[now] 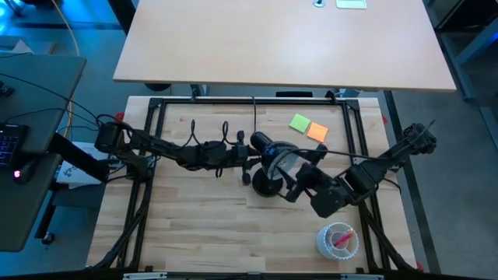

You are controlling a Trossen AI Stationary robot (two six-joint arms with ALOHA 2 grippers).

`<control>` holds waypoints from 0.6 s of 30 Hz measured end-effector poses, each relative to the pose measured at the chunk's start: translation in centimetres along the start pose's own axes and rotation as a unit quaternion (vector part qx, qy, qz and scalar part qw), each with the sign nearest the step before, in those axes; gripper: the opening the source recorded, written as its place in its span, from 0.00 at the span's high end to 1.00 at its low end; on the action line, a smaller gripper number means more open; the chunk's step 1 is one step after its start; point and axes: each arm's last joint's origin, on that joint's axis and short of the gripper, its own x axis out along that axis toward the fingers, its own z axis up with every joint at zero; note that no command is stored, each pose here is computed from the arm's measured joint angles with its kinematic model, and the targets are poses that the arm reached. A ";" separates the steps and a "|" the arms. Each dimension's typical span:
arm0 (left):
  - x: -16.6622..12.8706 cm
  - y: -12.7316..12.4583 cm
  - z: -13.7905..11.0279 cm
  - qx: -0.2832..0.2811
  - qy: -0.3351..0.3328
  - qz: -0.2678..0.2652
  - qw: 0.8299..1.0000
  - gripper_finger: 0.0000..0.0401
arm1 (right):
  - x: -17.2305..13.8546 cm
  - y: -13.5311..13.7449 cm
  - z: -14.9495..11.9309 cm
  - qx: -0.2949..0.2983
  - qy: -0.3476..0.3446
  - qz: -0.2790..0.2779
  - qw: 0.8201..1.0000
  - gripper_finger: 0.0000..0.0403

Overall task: Screw lightbulb
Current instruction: Insert the white lightbulb into the black lamp, then remove the white lightbulb from the black lamp

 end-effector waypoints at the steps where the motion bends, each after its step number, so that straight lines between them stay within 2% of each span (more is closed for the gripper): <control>1: -0.1 0.1 0.1 0.001 0.004 0.000 1.000 0.91 | -0.3 0.1 0.0 -0.003 -0.003 -0.001 1.000 0.30; 6: -1.1 1.1 0.7 0.011 0.039 -0.001 0.999 0.91 | -1.6 0.6 -0.3 -0.019 -0.012 0.007 1.000 0.30; 13: -3.0 4.1 2.1 0.010 0.073 -0.015 0.997 0.91 | -3.0 1.1 -1.0 -0.022 -0.009 0.028 0.999 0.30; 18: -3.6 5.9 2.1 0.006 0.098 0.006 0.995 0.88 | -3.6 1.0 -1.7 -0.012 0.002 0.032 0.999 0.30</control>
